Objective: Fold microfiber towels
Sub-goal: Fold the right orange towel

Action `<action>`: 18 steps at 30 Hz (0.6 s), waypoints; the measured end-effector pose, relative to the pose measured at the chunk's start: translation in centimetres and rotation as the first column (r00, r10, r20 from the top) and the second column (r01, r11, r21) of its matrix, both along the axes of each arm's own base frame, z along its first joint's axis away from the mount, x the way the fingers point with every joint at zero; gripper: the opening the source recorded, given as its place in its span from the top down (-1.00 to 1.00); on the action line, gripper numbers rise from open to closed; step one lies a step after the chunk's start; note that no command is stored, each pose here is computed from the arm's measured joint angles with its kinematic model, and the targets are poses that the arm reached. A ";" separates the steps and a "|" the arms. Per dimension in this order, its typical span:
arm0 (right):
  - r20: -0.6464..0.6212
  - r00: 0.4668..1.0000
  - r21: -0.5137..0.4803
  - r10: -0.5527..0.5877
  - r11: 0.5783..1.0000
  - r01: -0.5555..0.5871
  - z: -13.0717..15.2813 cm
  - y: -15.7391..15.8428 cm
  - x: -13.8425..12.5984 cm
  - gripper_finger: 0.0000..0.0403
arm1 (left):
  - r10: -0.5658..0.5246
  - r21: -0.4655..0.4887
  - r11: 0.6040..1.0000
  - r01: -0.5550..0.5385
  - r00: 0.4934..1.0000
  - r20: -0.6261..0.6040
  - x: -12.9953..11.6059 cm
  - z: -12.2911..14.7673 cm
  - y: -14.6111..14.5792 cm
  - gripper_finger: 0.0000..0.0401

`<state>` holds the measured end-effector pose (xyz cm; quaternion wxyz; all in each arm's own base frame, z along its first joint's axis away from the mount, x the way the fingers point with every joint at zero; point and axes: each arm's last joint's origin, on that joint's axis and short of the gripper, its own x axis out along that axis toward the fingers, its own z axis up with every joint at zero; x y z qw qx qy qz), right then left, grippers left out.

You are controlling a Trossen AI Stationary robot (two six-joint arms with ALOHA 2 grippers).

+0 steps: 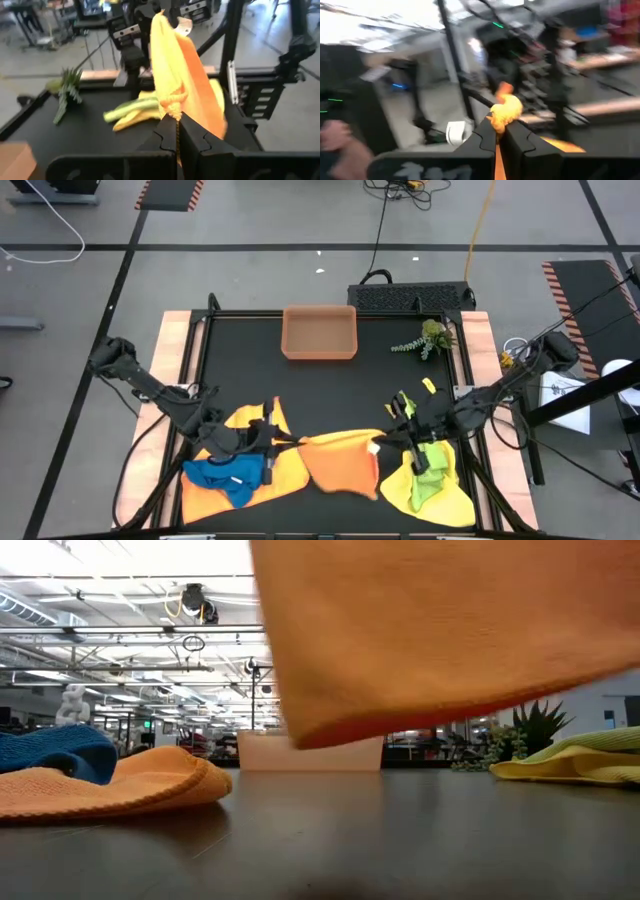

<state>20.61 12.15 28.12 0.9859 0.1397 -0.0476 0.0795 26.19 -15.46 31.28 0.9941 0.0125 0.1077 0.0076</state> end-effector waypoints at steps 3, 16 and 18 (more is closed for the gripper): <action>-0.166 0.977 0.003 -0.134 0.991 0.137 -1.7 -0.8 0.3 1.00 | 0.061 0.001 0.998 -0.061 0.994 -0.089 0.3 -1.3 0.6 0.99; -0.520 0.686 -0.178 -0.509 0.850 0.495 -8.2 -6.2 2.9 1.00 | 0.320 0.134 0.947 -0.291 0.850 -0.418 6.6 -9.7 8.9 0.98; -0.539 0.644 -0.225 -0.543 0.829 0.511 -9.0 -7.2 3.4 1.00 | 0.349 0.149 0.937 -0.316 0.826 -0.443 7.2 -10.3 10.9 0.98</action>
